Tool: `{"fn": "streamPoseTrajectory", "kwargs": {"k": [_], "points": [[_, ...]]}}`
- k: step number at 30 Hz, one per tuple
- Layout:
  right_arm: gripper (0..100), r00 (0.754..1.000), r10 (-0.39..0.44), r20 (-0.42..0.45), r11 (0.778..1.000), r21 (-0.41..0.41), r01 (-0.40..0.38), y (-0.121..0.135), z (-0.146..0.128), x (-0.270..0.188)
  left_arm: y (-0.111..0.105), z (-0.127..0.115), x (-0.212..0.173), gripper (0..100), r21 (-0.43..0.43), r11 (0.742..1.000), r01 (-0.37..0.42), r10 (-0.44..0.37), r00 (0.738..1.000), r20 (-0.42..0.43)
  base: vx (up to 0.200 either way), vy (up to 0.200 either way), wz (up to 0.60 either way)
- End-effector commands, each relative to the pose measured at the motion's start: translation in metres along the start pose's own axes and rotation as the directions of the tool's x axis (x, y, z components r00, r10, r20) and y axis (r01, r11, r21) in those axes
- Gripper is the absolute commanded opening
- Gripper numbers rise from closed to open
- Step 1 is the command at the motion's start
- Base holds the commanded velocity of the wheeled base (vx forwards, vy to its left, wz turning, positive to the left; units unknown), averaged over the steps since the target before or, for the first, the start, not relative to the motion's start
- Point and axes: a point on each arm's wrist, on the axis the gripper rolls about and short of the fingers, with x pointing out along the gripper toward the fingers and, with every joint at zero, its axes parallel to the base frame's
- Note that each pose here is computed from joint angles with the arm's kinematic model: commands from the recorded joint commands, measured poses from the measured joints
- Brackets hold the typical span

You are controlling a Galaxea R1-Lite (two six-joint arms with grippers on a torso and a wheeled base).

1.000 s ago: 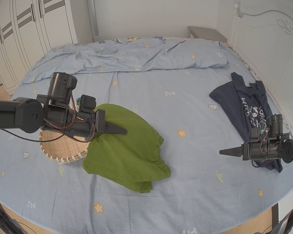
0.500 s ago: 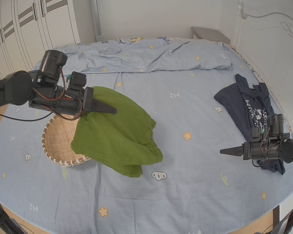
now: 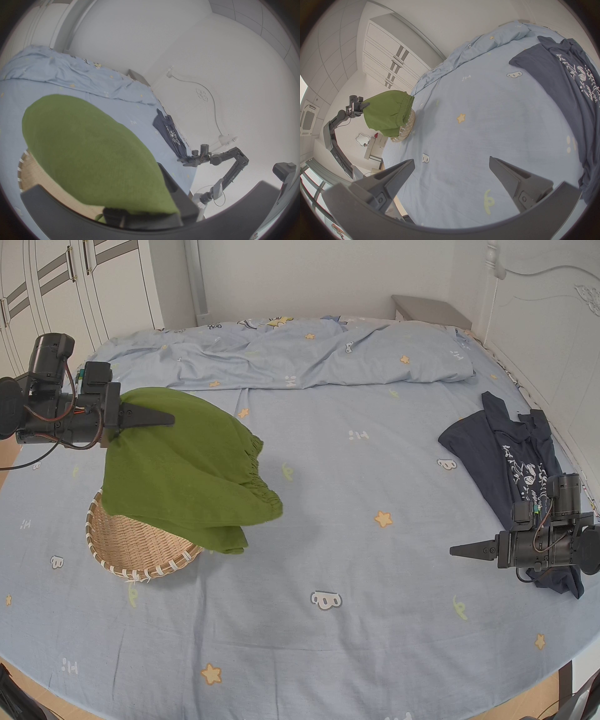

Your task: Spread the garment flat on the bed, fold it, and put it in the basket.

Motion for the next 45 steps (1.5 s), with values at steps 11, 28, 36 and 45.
{"fn": "streamPoseTrajectory", "kwargs": {"k": [11, 28, 36, 45], "points": [[100, 1.000, 0.002, 0.001, 1.000, -0.003, -0.002, 0.001, 0.000, -0.001, 0.087, -0.032, -0.005, 0, -0.157, 0.979, -0.128, 0.122, 0.992, -0.046, 0.000, 0.000, 0.00], [100, 1.000, 0.024, 0.020, 0.999, -0.038, -0.023, 0.016, 0.000, -0.009, 0.135, -0.070, -0.023, 0, -0.270, 0.912, -0.310, 0.287, 0.950, -0.122, 0.000, 0.000, 0.00], [100, 1.000, 0.026, 0.017, 0.999, -0.039, -0.025, 0.016, 0.000, -0.008, 0.160, -0.064, -0.014, 0, -0.319, 0.851, -0.417, 0.392, 0.909, -0.144, 0.000, 0.000, 0.00], [100, 1.000, 0.027, 0.014, 0.999, -0.038, -0.026, 0.017, -0.001, -0.008, 0.171, -0.061, -0.002, 0, -0.364, 0.808, -0.463, 0.421, 0.887, -0.191, 0.000, 0.000, 0.00]]}}
